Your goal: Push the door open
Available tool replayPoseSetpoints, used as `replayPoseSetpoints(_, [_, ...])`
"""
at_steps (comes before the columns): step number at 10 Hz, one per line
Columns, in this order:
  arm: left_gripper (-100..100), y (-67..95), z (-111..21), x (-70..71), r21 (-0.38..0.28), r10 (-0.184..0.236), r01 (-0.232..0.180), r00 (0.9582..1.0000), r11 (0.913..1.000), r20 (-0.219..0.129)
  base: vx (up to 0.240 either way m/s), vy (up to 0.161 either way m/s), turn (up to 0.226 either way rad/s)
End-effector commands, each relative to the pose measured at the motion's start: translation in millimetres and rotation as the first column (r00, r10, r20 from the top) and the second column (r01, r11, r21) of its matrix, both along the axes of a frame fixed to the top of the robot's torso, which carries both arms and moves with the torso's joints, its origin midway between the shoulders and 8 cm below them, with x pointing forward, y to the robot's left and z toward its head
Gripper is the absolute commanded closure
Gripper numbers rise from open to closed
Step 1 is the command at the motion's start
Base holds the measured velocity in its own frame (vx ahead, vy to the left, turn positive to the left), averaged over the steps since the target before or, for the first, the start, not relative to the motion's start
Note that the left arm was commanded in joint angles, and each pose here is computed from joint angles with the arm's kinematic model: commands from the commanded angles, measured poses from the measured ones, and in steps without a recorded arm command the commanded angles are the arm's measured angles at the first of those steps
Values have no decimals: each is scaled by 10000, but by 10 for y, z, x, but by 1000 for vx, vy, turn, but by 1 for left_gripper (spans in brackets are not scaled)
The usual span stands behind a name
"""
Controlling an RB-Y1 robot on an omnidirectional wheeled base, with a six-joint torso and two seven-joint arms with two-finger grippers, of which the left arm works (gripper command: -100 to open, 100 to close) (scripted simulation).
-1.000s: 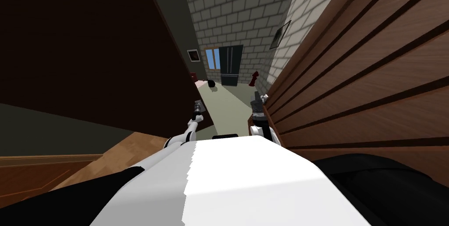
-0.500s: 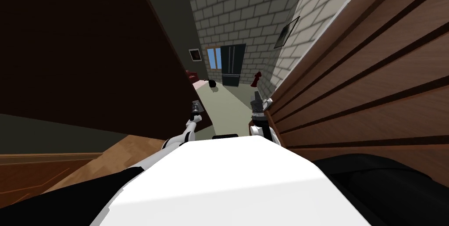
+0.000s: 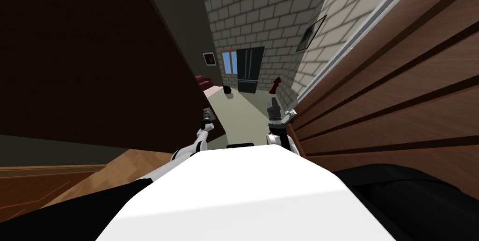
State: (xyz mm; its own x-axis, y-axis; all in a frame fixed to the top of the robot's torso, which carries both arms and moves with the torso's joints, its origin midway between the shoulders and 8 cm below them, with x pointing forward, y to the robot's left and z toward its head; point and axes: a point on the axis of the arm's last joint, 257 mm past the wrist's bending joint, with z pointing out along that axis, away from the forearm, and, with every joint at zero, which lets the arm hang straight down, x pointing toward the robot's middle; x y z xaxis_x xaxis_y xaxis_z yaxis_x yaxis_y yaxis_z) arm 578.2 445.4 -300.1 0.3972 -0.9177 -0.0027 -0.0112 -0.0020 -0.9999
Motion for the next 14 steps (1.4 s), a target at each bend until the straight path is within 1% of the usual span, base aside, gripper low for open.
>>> replayPoseSetpoints(1, [100,108,30,-19,29,207,-207,9998,9998,83,143,-13,23])
replayPoseSetpoints(4, [100,313,33,-105,25,616,-616,9981,9981,95,207,-52,58])
replayPoseSetpoints(7, [100,495,38,-188,20,986,-987,9951,9951,108,187,-46,50])
replayPoseSetpoints(8, [100,539,39,-209,19,1075,-1075,9941,9942,111,205,-33,46])
replayPoseSetpoints(9, [100,515,2,-228,4,1031,-1031,9947,9947,24,91,-8,36])
replayPoseSetpoints(10, [100,648,26,-285,21,1300,-1300,9915,9915,71,162,4,46])
replayPoseSetpoints(11, [100,673,26,-298,21,1353,-1353,9908,9908,73,211,-5,40])
replayPoseSetpoints(13, [100,826,29,-383,21,1687,-1687,9856,9857,82,238,-24,51])
replayPoseSetpoints(14, [100,927,31,-441,21,1908,-1909,9816,9816,88,242,-11,57])
